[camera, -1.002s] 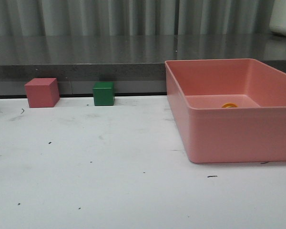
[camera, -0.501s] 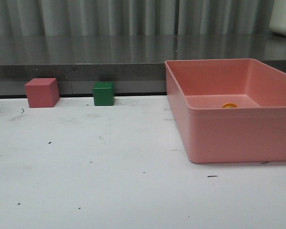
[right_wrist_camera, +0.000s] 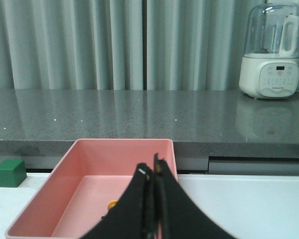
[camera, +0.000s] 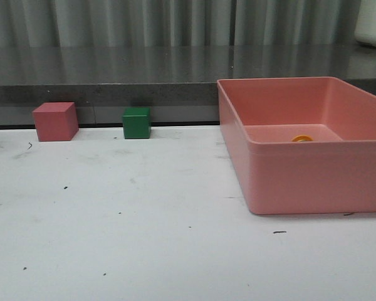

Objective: Place and stand button with both arms

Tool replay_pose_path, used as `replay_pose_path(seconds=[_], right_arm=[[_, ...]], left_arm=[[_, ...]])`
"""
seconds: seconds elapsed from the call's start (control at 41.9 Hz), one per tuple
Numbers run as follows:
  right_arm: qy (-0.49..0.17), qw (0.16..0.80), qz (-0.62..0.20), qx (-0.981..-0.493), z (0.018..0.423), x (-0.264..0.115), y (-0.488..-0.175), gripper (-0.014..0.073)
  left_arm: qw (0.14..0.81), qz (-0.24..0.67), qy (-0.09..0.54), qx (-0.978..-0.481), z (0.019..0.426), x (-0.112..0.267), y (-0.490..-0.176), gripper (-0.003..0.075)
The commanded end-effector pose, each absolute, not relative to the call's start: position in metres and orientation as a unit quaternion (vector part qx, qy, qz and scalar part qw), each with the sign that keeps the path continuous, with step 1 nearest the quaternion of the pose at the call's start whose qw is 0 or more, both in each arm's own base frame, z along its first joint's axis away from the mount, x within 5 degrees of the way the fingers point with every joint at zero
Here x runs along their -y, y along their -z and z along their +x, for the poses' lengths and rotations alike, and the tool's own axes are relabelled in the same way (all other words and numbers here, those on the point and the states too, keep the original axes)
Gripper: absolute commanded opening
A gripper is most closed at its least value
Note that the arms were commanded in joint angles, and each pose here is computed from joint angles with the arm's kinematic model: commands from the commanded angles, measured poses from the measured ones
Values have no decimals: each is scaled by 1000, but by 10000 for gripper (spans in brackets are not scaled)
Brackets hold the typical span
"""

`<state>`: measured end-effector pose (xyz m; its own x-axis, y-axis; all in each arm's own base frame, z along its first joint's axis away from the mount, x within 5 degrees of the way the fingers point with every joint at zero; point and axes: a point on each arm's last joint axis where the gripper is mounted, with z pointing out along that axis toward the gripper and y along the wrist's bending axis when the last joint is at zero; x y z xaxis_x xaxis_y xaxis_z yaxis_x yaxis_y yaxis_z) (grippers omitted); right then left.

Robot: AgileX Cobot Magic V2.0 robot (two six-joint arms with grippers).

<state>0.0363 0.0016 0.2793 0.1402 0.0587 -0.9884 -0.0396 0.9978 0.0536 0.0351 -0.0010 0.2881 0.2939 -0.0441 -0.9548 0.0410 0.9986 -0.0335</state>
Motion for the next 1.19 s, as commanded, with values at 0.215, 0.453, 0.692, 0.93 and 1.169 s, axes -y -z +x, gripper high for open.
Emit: replay_pose_path(seconds=[0.215,0.453,0.692,0.93,1.169], right_arm=[[-21,743,1,-669,36,-1,-360,-118],[-17,658,0,-753,65,-2,-370,-118],[-15,567,-1,-823,100,-3,-349,-118],[-14,514,-1,-858,125,-3,-335,-118],[-13,471,0,-882,140,-3,-323,-111]], left_arm=[[772,-11,27,-635,34,0,-375,-20],[683,-15,21,-730,76,1,-387,-20],[619,-15,18,-785,113,2,-372,-20],[581,-16,19,-813,141,3,-359,-20],[533,-16,16,-846,163,3,-342,-18]])
